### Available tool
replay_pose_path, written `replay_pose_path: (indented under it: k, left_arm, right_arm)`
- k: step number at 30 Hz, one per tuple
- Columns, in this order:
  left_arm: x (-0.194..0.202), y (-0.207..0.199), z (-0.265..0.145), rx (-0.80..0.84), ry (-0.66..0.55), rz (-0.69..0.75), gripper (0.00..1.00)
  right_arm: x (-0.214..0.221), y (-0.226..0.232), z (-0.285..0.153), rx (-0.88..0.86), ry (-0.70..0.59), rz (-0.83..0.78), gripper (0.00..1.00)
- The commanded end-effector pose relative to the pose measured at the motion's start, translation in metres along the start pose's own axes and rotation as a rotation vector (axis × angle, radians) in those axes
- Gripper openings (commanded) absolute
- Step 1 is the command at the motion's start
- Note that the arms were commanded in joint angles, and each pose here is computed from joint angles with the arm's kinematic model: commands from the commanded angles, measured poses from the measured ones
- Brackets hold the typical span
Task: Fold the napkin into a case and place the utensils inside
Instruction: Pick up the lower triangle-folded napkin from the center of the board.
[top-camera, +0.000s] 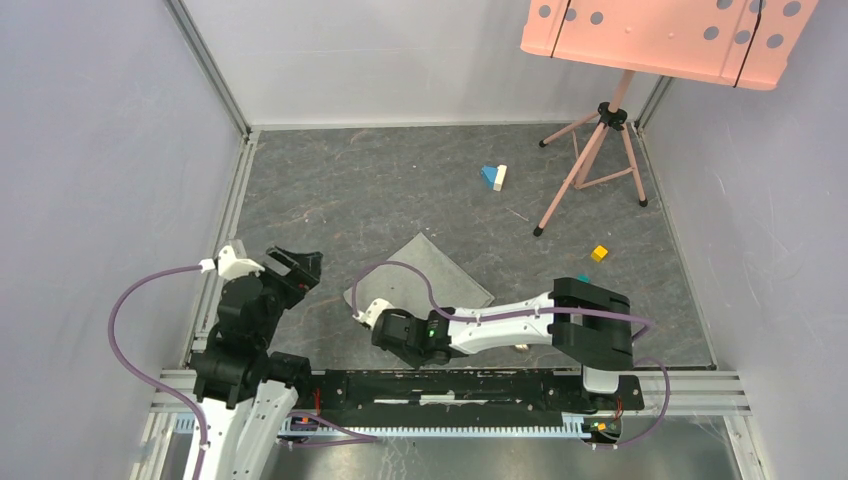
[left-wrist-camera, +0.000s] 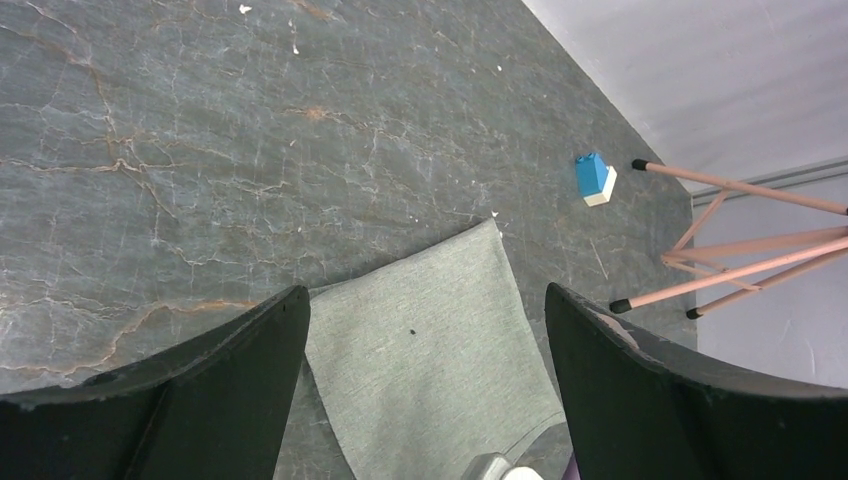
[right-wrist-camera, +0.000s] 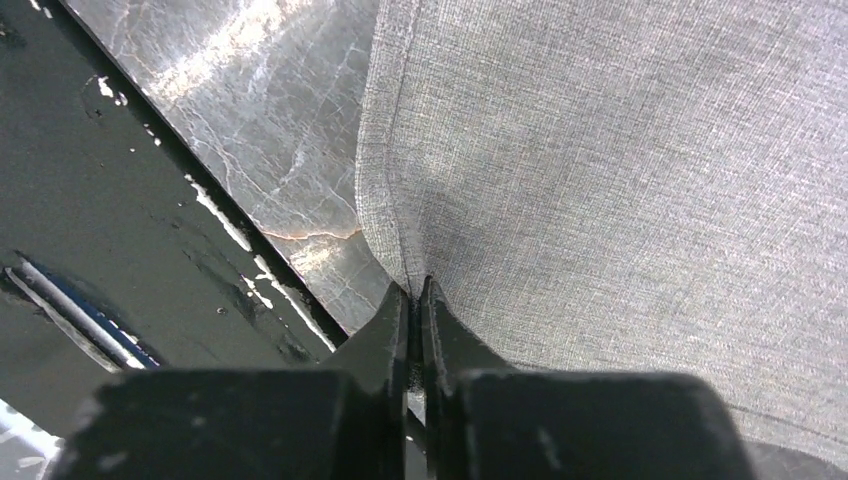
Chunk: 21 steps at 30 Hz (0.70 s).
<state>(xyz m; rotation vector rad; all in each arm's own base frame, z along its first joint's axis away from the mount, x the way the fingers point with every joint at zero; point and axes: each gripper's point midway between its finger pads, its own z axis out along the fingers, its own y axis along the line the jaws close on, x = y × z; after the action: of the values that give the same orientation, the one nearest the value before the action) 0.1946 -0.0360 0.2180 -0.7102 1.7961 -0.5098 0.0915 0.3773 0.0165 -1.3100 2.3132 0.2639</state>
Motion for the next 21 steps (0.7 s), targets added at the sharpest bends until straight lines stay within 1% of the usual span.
replay_pose_path:
  k: [1, 4, 7, 9, 12, 15, 18, 21]
  left_arm:
    - [0.008, -0.003, 0.01, 0.001, 0.057, 0.038, 0.94]
    - [0.028, -0.002, 0.023, -0.016, 0.155, 0.029, 0.95]
    - [0.055, 0.003, 0.038, -0.055, 0.28, -0.009, 0.95]
    - [0.076, 0.008, 0.045, -0.096, 0.372, -0.061, 0.96]
    - [0.102, 0.016, 0.054, -0.152, 0.471, -0.144, 0.95]
    - [0.119, 0.018, 0.061, -0.161, 0.505, -0.243, 0.95]
    - [0.131, 0.023, 0.069, -0.164, 0.497, -0.348, 0.93]
    - [0.138, 0.032, 0.073, -0.174, 0.474, -0.411, 0.89]
  right_arm:
    - [-0.014, -0.007, -0.004, -0.024, -0.068, 0.046, 0.01]
    - [-0.028, 0.002, -0.013, -0.163, -0.141, 0.097, 0.0]
    - [-0.04, 0.005, -0.026, -0.292, -0.215, 0.163, 0.0]
    - [-0.043, 0.002, -0.033, -0.371, -0.248, 0.219, 0.0]
    - [-0.043, -0.009, -0.039, -0.483, -0.298, 0.334, 0.0]
    - [-0.039, -0.023, -0.043, -0.556, -0.337, 0.418, 0.0]
    - [-0.035, -0.042, -0.044, -0.579, -0.372, 0.504, 0.0]
    - [-0.03, -0.057, -0.048, -0.619, -0.416, 0.587, 0.0]
